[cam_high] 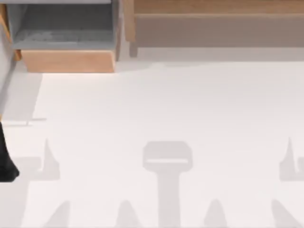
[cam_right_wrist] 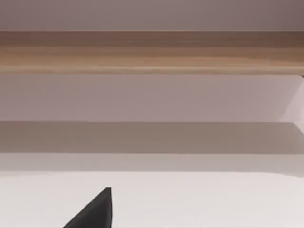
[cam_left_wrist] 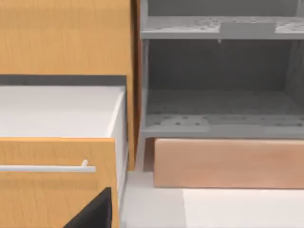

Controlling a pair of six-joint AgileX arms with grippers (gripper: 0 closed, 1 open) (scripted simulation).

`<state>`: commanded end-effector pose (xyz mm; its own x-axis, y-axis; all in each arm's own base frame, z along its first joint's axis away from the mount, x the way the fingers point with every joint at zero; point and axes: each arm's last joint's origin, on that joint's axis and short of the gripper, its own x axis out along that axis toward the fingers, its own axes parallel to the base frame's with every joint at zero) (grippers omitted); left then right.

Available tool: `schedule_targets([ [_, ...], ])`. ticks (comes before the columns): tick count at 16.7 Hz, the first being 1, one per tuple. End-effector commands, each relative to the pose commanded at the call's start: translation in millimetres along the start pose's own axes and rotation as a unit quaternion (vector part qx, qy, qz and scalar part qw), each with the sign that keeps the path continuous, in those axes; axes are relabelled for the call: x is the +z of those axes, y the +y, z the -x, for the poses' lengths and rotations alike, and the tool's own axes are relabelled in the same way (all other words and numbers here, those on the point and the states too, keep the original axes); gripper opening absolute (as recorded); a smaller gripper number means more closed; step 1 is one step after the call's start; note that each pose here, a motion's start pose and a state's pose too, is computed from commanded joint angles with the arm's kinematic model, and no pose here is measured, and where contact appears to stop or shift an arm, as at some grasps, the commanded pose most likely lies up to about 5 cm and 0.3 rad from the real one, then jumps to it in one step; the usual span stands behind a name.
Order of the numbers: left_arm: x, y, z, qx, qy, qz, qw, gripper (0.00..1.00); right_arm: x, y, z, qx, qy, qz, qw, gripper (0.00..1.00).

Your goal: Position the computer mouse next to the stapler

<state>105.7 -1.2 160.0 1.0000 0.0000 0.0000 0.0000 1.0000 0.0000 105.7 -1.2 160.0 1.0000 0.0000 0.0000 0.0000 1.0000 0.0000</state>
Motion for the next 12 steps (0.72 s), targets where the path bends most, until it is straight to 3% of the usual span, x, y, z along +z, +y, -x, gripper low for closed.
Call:
schedule_targets([
  [6, 20, 1, -1, 0.000, 0.027, -0.011, 1.000, 1.00, 0, 0, 0, 0.000, 0.000, 0.000, 1.000, 1.00],
  [12, 107, 7, -33, 0.005, 0.146, -0.051, 0.988, 1.00, 0, 0, 0, 0.000, 0.000, 0.000, 1.000, 1.00],
])
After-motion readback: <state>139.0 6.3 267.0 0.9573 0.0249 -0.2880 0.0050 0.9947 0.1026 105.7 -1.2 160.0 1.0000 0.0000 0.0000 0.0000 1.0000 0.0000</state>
